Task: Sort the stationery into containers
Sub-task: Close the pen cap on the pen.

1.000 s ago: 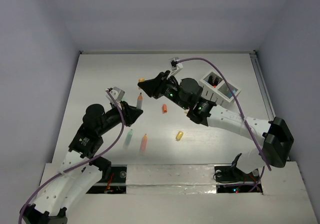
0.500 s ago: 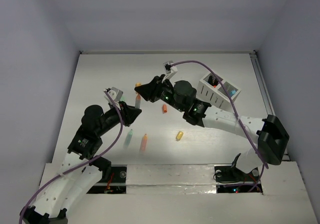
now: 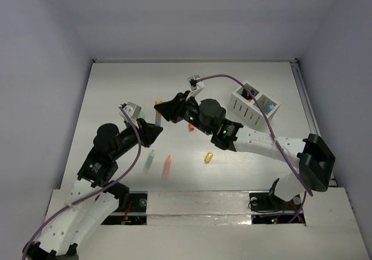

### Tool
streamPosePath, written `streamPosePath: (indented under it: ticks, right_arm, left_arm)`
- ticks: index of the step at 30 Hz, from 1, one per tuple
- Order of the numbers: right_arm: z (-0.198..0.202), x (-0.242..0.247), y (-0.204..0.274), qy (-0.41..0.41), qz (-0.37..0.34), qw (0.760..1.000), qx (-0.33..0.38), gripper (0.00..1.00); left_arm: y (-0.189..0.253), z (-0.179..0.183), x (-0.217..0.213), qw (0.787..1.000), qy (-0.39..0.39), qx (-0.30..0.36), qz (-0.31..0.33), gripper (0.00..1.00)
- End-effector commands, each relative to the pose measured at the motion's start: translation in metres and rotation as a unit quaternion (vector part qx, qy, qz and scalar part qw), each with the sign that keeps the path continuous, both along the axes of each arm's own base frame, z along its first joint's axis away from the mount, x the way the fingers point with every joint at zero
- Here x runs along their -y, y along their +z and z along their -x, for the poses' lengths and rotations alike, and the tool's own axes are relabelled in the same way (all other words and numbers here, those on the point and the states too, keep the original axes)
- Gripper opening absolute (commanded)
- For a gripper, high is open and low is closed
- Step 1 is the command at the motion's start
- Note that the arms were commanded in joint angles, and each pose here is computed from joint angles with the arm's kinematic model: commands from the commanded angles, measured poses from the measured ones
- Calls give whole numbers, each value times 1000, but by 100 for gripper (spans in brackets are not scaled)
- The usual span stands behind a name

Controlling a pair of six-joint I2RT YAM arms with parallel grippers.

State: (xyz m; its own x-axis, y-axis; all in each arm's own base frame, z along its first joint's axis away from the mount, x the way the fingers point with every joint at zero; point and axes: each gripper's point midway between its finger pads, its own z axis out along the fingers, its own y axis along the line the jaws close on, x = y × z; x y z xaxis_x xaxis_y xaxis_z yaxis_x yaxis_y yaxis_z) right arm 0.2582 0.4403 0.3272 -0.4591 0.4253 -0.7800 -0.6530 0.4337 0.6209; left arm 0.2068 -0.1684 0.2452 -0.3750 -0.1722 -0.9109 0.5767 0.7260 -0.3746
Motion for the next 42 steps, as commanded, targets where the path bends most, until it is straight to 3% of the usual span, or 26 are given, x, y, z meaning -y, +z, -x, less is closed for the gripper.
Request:
streamPosePath:
  ticks: [1, 23, 26, 36, 42]
  right_arm:
    - [9, -2, 17, 2, -38, 999, 12, 12]
    - [53, -17, -7, 37, -47, 998, -10, 10]
    - [55, -15, -15, 39, -35, 999, -15, 1]
    - [82, -6, -94, 61, 41, 995, -72, 0]
    - [100, -4, -120, 76, 71, 991, -86, 0]
  left_arm:
    - [26, -3, -3, 999, 12, 38, 19, 0]
    - [46, -4, -10, 997, 35, 64, 37, 0]
    - [55, -2, -12, 995, 38, 76, 46, 0]
    - [121, -3, -7, 986, 28, 137, 90, 0]
    - [126, -12, -2, 985, 25, 141, 97, 0]
